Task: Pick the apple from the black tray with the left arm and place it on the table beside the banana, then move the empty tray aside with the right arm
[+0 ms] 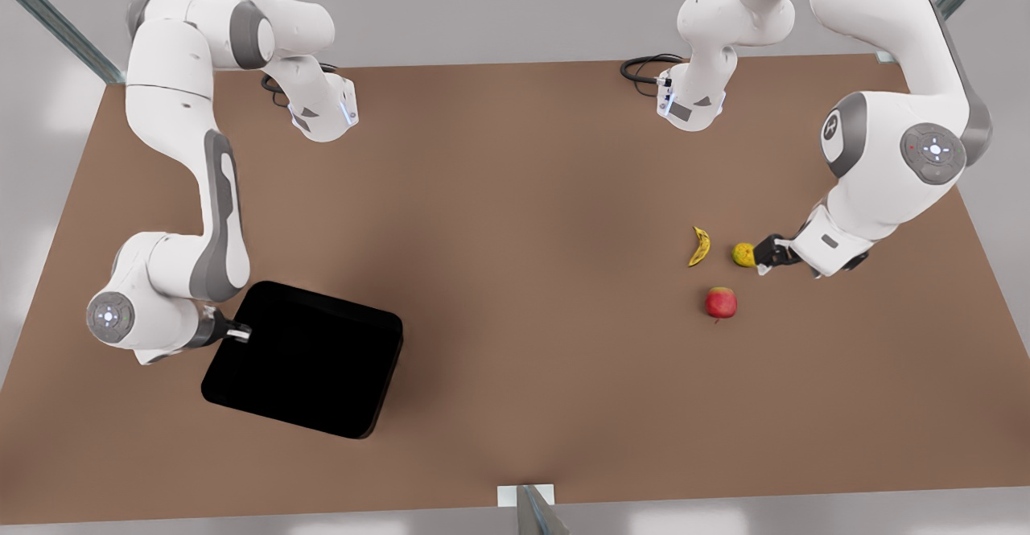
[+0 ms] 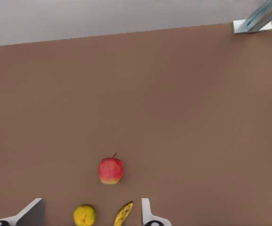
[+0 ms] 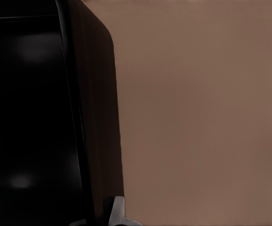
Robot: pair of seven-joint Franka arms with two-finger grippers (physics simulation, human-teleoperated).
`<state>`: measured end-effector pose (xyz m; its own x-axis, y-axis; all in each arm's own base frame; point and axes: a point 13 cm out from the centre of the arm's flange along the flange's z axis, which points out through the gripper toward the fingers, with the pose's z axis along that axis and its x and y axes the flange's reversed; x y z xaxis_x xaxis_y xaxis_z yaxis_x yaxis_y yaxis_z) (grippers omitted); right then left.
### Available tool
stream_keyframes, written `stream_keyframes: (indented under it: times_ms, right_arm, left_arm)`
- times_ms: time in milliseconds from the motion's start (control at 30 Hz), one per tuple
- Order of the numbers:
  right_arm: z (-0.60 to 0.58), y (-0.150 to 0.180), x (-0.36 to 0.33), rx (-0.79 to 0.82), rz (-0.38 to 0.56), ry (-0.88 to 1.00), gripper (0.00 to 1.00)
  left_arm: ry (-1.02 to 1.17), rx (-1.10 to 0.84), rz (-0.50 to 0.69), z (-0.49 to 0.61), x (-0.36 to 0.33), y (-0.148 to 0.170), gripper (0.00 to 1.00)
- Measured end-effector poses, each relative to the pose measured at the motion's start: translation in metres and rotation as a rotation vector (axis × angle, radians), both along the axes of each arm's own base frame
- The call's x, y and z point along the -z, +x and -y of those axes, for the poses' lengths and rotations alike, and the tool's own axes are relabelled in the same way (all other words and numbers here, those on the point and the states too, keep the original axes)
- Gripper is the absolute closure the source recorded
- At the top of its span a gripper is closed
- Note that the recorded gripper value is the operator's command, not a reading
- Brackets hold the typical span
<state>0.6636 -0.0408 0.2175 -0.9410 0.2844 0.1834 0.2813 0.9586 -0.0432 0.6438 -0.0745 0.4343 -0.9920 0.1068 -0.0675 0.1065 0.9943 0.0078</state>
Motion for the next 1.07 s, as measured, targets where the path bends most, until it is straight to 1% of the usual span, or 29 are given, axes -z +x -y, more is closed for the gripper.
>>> stream_keyframes:
  times_ms: [67, 167, 367, 400, 433, 467, 500, 533, 567, 600, 667, 700, 767, 833, 867, 900, 967, 1067]
  right_arm:
    - [0.019, 0.008, 0.016, -0.064, -0.007, -0.005, 0.91]
    - [0.023, 0.023, 0.029, -0.183, 0.009, 0.0, 0.92]
    - [0.038, 0.031, 0.087, -0.355, 0.003, 0.01, 0.92]
    - [0.039, 0.032, 0.094, -0.38, 0.005, 0.011, 0.91]
    - [0.04, 0.033, 0.099, -0.403, 0.007, 0.012, 0.89]
    - [0.041, 0.035, 0.103, -0.425, 0.01, 0.012, 0.81]
    - [0.042, 0.036, 0.106, -0.446, 0.015, 0.011, 0.65]
    - [0.043, 0.038, 0.109, -0.466, 0.019, 0.008, 0.32]
    - [0.045, 0.04, 0.11, -0.483, 0.025, 0.003, 0.02]
    - [0.045, 0.042, 0.109, -0.496, 0.032, -0.003, 0.0]
    - [0.045, 0.052, 0.089, -0.518, 0.067, -0.02, 0.0]
    - [0.038, 0.059, 0.058, -0.528, 0.109, -0.017, 0.0]
    - [0.009, 0.072, -0.033, -0.551, 0.23, 0.017, 0.0]
    - [-0.047, 0.064, -0.126, -0.634, 0.316, 0.056, 0.0]
    - [-0.091, 0.049, -0.155, -0.697, 0.317, 0.08, 0.0]
    - [-0.116, 0.035, -0.165, -0.731, 0.294, 0.099, 0.0]
    - [-0.113, 0.017, -0.17, -0.733, 0.238, 0.102, 0.0]
    - [-0.069, 0.004, -0.168, -0.685, 0.165, 0.062, 0.0]
  left_arm:
    - [0.008, 0.014, 0.017, 0.0, -0.001, 0.006, 0.0]
    - [0.016, 0.027, 0.033, -0.002, -0.002, 0.01, 0.0]
    - [0.027, 0.051, 0.048, -0.003, -0.002, 0.015, 0.0]
    - [0.032, 0.055, 0.051, -0.004, -0.003, 0.016, 0.0]
    - [0.035, 0.058, 0.053, -0.004, -0.003, 0.016, 0.0]
    - [0.038, 0.061, 0.054, -0.005, -0.003, 0.017, 0.0]
    - [0.041, 0.064, 0.055, -0.005, -0.004, 0.017, 0.0]
    - [0.042, 0.066, 0.056, -0.005, -0.004, 0.017, 0.0]
    - [0.044, 0.068, 0.056, -0.005, -0.004, 0.017, 0.0]
    - [0.044, 0.07, 0.057, -0.005, -0.004, 0.017, 0.0]
    - [0.046, 0.072, 0.057, -0.005, -0.004, 0.018, 0.0]
    - [0.046, 0.073, 0.058, -0.005, -0.004, 0.018, 0.0]
    - [0.047, 0.074, 0.06, -0.005, -0.005, 0.018, 0.0]
    - [0.047, 0.074, 0.06, -0.005, -0.005, 0.018, 0.0]
    - [0.047, 0.075, 0.06, -0.005, -0.004, 0.018, 0.0]
    - [0.047, 0.075, 0.06, -0.005, -0.004, 0.018, 0.0]
    - [0.047, 0.075, 0.06, -0.005, -0.004, 0.018, 0.0]
    - [0.046, 0.076, 0.06, -0.003, -0.004, 0.018, 0.0]
